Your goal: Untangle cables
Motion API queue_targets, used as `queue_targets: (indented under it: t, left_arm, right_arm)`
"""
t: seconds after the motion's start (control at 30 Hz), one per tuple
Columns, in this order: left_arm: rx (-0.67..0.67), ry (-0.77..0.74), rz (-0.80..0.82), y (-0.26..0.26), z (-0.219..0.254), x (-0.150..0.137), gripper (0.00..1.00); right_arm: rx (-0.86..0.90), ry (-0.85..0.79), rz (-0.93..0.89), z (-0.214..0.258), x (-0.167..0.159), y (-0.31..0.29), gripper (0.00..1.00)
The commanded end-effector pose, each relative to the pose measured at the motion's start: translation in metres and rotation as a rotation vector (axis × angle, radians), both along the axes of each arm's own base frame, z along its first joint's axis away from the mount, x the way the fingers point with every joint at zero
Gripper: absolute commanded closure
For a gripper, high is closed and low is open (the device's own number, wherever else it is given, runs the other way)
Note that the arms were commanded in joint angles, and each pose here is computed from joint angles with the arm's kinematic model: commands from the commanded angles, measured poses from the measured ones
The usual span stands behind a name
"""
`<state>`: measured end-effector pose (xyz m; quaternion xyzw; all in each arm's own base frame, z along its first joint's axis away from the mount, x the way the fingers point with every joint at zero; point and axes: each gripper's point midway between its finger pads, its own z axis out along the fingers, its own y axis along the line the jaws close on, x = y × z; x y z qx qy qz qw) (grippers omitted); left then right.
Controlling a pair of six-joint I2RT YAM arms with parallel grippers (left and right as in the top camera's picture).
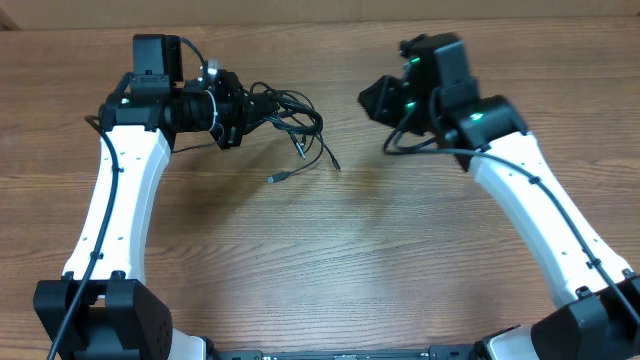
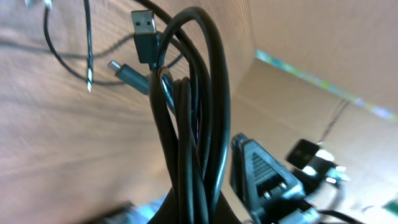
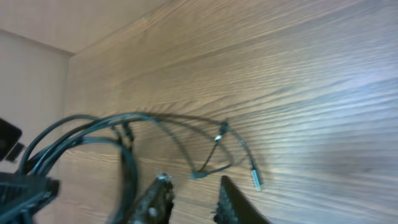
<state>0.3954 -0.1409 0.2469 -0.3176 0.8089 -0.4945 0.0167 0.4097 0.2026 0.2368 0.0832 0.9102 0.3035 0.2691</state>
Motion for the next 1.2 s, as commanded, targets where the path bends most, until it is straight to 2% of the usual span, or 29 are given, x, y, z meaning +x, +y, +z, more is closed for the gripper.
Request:
queue_targets:
  t: [0.0, 0.1, 0.13, 0.37, 0.53, 0.67, 0.87, 1.07, 1.17]
  left_arm:
    - [-0.196, 0.208, 0.06, -0.015, 0.029, -0.013, 0.96]
    - [-0.25, 0.231, 0.042, -0.021, 0.038, -0.015, 0.96]
    - [-0.261, 0.223, 0.033, -0.022, 0.041, -0.014, 0.96]
    - [-0.334, 0.185, -0.04, -0.029, 0.059, -0.017, 0.96]
    - [-0.377, 0.128, -0.106, -0.033, 0.072, -0.02, 0.96]
    - [-0.413, 0.008, -0.204, -0.037, 0.09, -0.023, 0.96]
    - [-0.448, -0.104, -0.323, -0.04, 0.102, -0.036, 0.96]
    - [-0.452, -0.34, -0.46, -0.041, 0.111, -0.048, 0.96]
    - [-0.437, -0.598, -0.566, -0.042, 0.116, -0.057, 0.96]
  right_arm:
    - [0.107, -0.043, 0.3, 0.002, -0.01, 0.029, 0.62]
    - [0.193, -0.077, 0.526, -0.009, -0.02, 0.056, 0.26]
    - [0.197, -0.062, 0.531, -0.017, -0.018, 0.059, 0.21]
    - [0.193, -0.011, 0.546, -0.053, -0.009, 0.071, 0.17]
    - [0.176, -0.057, 0.571, -0.052, -0.006, 0.07, 0.13]
    - [0.146, -0.112, 0.615, -0.052, -0.005, 0.07, 0.09]
    - [0.017, -0.233, 0.552, -0.055, 0.025, 0.062, 0.06]
    - [-0.086, -0.313, 0.482, -0.054, 0.048, 0.05, 0.08]
    - [-0.128, -0.279, 0.443, -0.062, 0.051, 0.037, 0.1]
